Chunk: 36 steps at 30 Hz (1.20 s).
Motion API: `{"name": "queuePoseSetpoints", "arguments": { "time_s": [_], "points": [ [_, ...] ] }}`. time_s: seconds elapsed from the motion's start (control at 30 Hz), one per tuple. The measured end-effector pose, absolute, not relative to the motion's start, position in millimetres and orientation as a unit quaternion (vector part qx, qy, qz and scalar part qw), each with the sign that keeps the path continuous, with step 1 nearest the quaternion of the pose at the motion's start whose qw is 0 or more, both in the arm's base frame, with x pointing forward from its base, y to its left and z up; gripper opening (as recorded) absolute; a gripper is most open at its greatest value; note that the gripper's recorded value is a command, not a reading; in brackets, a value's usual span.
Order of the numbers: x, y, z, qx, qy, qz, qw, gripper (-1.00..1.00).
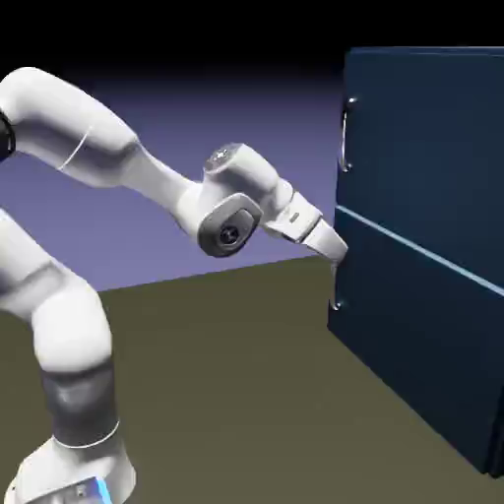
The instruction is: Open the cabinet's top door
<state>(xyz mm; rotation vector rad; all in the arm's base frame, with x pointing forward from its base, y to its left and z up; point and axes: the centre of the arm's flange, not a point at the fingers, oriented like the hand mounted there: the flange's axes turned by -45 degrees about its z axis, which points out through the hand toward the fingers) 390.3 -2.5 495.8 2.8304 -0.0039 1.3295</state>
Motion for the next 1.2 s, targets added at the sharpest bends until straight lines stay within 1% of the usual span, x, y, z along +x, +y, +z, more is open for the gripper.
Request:
{"name": "queuePoseSetpoints", "arguments": {
  "time_s": [0.33,0.63,0.8,0.93,1.07,1.2],
  "points": [
    [370,0,620,0.831,-0.071,0.551,0.01,0.0],
    [346,47,694,0.763,-0.089,0.641,0.012,0.0],
    [343,87,712,0.731,-0.083,0.678,0.014,0.0],
    [349,124,713,0.711,-0.072,0.699,0.015,0.0],
    [364,161,702,0.697,-0.057,0.714,0.016,0.0],
    [388,195,679,0.691,-0.041,0.722,0.016,0.0]
  ]
}}
